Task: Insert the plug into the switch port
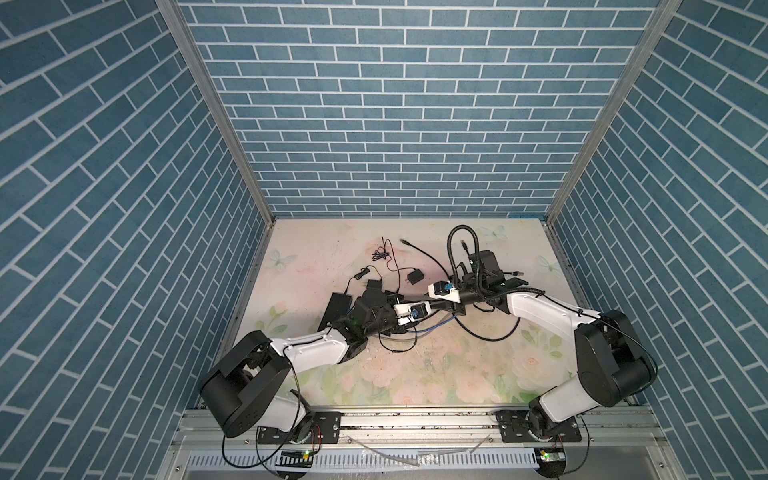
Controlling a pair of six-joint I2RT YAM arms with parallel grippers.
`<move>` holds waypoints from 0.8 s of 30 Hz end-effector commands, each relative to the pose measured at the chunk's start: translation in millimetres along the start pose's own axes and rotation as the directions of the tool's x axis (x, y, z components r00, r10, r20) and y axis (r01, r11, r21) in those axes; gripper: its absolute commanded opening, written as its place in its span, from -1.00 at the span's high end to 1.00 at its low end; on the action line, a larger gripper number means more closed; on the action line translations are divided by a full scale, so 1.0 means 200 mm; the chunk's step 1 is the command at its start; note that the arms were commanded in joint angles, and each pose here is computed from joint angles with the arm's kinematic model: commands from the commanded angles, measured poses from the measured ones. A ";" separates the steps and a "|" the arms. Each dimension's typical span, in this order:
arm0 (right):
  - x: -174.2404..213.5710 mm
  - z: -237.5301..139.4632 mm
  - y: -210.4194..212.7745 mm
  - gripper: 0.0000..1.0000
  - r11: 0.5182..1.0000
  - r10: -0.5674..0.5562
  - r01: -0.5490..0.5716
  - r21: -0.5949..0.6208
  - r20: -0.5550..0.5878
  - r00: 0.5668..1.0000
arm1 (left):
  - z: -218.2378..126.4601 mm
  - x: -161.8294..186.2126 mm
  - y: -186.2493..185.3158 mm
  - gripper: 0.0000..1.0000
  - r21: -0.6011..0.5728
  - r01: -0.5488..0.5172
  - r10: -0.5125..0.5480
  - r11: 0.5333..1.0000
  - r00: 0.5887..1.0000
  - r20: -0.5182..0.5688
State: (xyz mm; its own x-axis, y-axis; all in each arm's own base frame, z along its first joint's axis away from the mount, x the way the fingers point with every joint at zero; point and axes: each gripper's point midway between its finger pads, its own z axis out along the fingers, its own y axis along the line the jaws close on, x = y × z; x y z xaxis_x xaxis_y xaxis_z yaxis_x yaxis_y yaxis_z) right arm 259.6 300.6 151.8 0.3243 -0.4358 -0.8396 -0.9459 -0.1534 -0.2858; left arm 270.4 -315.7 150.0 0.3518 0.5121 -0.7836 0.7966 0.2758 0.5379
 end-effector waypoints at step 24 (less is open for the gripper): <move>-0.02 -0.01 0.05 0.96 1.000 -0.024 0.024 -0.020 -0.003 1.000 | -0.01 0.03 -0.02 0.58 -0.011 0.040 -0.040 0.999 0.999 -0.002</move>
State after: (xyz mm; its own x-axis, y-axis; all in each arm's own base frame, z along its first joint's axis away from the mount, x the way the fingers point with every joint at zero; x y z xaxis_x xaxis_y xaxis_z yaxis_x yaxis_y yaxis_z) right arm 255.0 300.4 148.9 0.3268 -0.4561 -0.8278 -0.9451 -0.1634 -0.2831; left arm 269.4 -313.4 146.0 0.3392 0.5139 -0.7880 0.8006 0.2821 0.5286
